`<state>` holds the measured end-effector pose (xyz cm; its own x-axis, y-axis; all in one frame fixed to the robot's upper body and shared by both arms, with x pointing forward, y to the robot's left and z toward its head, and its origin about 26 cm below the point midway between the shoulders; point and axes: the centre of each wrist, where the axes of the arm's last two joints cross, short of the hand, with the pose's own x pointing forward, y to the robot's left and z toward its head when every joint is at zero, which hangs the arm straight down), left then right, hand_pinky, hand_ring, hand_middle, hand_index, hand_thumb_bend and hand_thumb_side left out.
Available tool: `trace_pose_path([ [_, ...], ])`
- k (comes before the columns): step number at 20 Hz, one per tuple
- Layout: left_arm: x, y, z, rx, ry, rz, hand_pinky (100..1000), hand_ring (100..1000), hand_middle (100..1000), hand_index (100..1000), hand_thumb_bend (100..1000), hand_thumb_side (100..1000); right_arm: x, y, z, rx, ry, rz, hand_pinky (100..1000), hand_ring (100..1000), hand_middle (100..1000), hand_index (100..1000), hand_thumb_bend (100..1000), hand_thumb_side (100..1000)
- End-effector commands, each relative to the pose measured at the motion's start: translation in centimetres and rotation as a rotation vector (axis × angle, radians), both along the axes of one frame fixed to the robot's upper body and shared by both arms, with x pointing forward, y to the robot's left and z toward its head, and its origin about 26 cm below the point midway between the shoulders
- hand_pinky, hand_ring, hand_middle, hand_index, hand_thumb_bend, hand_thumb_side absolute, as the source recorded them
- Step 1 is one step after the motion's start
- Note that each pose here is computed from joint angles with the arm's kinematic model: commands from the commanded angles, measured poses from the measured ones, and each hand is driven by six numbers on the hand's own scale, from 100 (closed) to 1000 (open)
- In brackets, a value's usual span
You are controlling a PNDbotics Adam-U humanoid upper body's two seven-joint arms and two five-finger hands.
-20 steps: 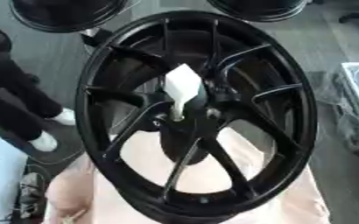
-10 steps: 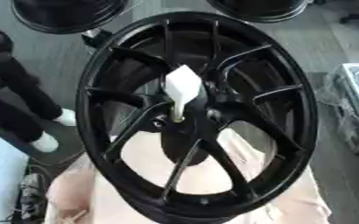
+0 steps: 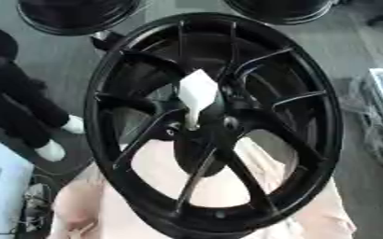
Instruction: Pull the pin out of the wheel hub.
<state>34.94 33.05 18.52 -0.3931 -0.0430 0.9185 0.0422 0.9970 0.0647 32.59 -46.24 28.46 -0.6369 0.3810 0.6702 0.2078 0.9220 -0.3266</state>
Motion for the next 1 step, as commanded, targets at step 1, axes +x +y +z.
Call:
trace_pose_path([
  [1,-0.13,-0.16,1.37,0.012,-0.043,-0.010,746,837,798,728,100,570,0.82,1.82,0.55,0.064,0.009,0.070,918,624,637,845,339,218],
])
